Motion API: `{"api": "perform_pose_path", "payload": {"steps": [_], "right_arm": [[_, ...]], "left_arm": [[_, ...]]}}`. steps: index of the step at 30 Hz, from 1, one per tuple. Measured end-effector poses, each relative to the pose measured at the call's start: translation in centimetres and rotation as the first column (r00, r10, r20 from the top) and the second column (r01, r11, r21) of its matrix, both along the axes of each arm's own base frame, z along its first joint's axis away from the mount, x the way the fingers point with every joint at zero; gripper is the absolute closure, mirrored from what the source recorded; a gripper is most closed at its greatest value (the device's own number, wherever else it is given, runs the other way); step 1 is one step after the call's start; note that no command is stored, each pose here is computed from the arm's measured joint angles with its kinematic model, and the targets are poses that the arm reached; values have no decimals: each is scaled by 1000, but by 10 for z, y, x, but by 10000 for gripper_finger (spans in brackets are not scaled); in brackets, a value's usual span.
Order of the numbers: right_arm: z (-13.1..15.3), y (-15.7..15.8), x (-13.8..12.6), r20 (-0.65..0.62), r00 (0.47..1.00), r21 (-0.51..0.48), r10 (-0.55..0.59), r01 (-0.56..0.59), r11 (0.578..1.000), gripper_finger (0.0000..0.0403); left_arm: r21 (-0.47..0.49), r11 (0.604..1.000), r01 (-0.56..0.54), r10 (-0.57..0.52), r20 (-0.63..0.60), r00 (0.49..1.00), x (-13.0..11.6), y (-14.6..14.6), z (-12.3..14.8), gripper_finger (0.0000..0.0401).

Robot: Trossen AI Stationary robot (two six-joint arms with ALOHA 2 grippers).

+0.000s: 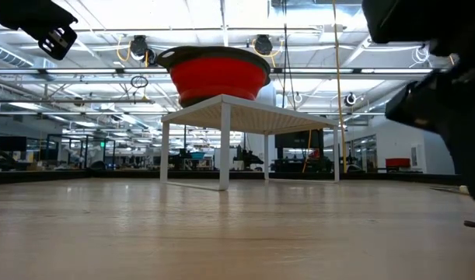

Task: Pick & Place Fruit
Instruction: Put the peach into the red strainer bowl on the shelf

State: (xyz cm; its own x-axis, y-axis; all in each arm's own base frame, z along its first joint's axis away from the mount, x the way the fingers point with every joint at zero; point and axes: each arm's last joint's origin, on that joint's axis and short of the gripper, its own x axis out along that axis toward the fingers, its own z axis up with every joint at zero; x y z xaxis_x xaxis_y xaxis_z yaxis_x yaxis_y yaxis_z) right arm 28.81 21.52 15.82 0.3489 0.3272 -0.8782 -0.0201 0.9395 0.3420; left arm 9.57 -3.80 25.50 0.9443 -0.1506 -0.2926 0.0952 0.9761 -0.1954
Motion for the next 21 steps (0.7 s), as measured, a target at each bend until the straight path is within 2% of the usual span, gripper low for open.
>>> {"api": "perform_pose_path", "payload": {"steps": [9,16,21], "right_arm": [[-13,-5,-7,-8,1000,-25,25,-25,999,161],[-17,-7,-9,-1,999,-42,46,-46,998,161],[-17,-8,-8,29,998,-74,50,-48,996,161]], "left_arm": [[-2,1000,-4,4,0,1000,0,0,0,385],[-4,1000,-5,5,-1,1000,0,0,0,399],[-4,1000,-5,5,-1,1000,0,0,0,385]]}}
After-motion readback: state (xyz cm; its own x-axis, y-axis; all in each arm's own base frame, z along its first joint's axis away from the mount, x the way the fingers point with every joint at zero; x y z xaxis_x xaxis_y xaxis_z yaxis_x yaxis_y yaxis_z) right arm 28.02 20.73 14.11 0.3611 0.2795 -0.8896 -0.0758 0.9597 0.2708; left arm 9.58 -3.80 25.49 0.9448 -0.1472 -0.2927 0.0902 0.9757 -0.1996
